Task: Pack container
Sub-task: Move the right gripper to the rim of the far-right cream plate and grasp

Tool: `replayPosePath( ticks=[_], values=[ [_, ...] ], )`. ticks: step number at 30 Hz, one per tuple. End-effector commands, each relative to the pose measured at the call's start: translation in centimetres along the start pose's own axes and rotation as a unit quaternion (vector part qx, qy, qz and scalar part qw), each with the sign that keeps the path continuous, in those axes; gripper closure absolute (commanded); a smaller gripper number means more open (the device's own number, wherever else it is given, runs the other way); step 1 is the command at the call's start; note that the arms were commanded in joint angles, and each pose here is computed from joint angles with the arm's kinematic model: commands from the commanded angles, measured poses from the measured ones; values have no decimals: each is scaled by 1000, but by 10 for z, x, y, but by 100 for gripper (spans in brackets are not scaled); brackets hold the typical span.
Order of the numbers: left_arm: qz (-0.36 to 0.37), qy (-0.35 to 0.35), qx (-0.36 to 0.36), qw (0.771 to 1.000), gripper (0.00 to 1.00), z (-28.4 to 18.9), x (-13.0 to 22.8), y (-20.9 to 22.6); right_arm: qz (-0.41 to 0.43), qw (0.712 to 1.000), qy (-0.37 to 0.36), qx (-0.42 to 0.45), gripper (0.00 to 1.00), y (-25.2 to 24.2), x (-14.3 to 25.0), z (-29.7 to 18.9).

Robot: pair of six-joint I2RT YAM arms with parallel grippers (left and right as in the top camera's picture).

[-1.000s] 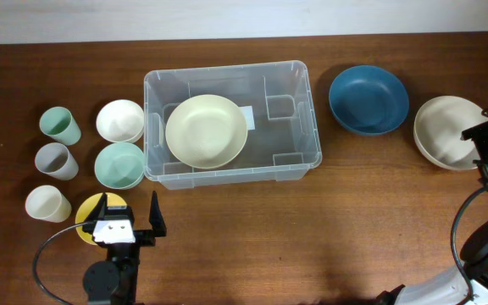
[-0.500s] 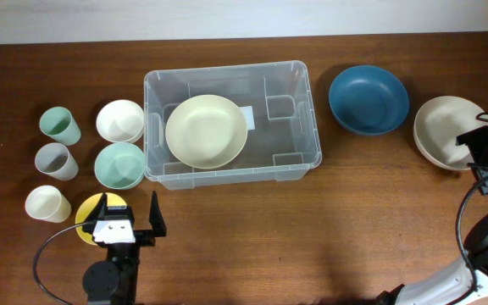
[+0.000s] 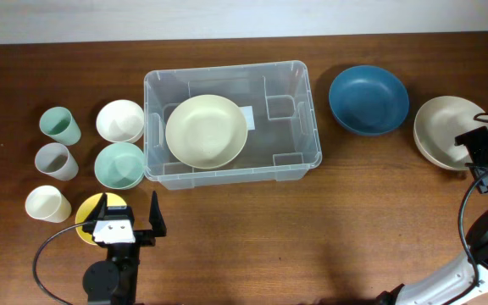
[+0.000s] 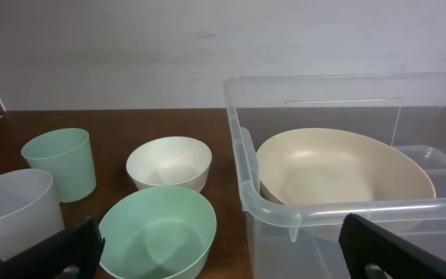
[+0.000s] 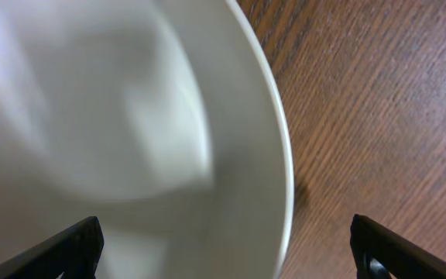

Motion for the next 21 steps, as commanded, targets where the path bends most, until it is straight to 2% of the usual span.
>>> replayPosePath(
  ticks=[1, 5, 10, 15, 21],
  values=[
    [-3, 2, 2, 1000, 1, 0, 1, -1, -5, 1000, 10, 11, 4, -3, 4, 13],
    [-3, 2, 2, 1000, 1, 0, 1, -1, -6, 1000, 6, 12, 4, -3, 2, 15],
    [-3, 2, 2, 1000, 1, 0, 1, -1, -6, 1000, 5, 22, 10, -5, 2, 20],
    [-3, 2, 2, 1000, 0, 0, 1, -1, -4, 999, 17, 27, 23, -8, 4, 30],
    [-3, 2, 2, 1000, 1, 0, 1, -1, -3, 999, 22, 29, 25, -10, 5, 38]
  ],
)
Point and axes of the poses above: each gripper's point midway between its finger pads, its own z axis out along the fingers, its own y axis along the line the jaws close on, x = y × z, the point moved 10 cm from there along -z, back along the fingers, and after that the axes turned 5 degrees about -z, right-handed, at the moved point
